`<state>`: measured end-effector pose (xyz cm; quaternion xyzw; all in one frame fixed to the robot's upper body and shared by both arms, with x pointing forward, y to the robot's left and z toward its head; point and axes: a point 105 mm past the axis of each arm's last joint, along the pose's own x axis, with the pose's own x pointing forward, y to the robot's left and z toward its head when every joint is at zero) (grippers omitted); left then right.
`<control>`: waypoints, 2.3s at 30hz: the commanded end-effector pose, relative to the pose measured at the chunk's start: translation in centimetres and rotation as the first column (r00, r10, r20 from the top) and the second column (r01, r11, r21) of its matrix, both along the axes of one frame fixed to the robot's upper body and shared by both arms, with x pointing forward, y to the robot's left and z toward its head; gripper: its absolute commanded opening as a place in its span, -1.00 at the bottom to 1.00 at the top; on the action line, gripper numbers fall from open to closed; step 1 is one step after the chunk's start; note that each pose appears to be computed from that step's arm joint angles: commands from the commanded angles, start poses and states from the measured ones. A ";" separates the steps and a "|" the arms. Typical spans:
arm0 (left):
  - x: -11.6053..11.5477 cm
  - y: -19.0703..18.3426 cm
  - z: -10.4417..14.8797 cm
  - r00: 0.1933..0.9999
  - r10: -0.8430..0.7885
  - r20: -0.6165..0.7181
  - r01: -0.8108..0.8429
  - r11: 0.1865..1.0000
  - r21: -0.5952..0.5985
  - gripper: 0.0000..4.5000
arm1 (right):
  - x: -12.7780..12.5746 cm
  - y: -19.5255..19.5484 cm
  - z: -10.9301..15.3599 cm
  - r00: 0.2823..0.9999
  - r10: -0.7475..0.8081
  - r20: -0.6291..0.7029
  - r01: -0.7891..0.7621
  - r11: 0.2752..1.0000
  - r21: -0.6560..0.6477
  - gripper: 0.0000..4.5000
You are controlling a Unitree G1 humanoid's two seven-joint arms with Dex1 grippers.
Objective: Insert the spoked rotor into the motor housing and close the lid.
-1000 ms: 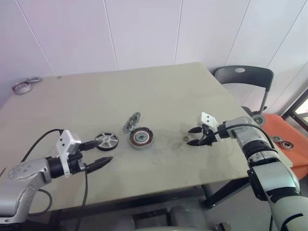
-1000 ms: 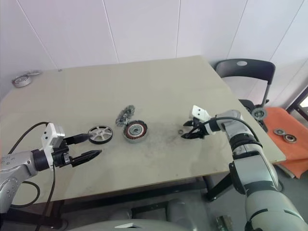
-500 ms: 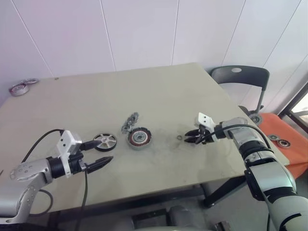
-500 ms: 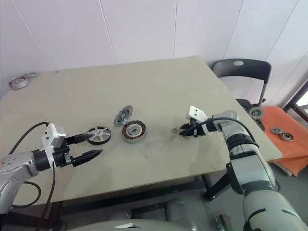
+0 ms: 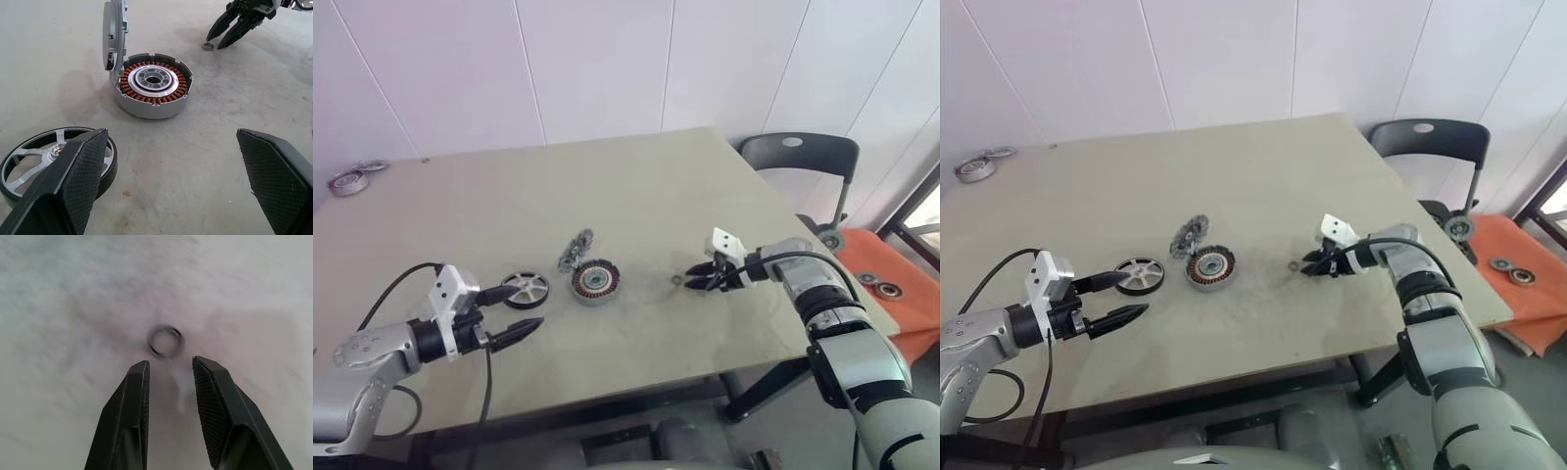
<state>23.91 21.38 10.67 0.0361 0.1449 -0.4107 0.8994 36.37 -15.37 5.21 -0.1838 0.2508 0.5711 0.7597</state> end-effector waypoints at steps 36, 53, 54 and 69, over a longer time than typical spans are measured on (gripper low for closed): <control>0.1 -0.7 0.4 0.999 -0.005 0.044 0.005 1.000 0.006 1.00 | 0.0 1.4 -0.4 0.999 0.022 0.029 -0.022 1.000 0.007 0.00; 0.1 -0.8 0.4 0.999 -0.001 0.048 0.001 1.000 0.006 1.00 | -0.1 0.3 -1.3 1.000 -0.001 0.014 0.001 0.999 -0.037 0.00; 0.1 -0.7 0.4 0.999 -0.001 0.048 0.001 1.000 0.007 1.00 | -0.1 0.1 -1.4 1.000 -0.005 0.012 0.005 0.999 -0.043 0.00; 0.2 -0.7 0.4 0.999 0.003 0.051 -0.003 1.000 0.006 1.00 | -0.4 -0.8 -0.8 1.000 0.006 -0.003 -0.006 0.999 -0.037 0.00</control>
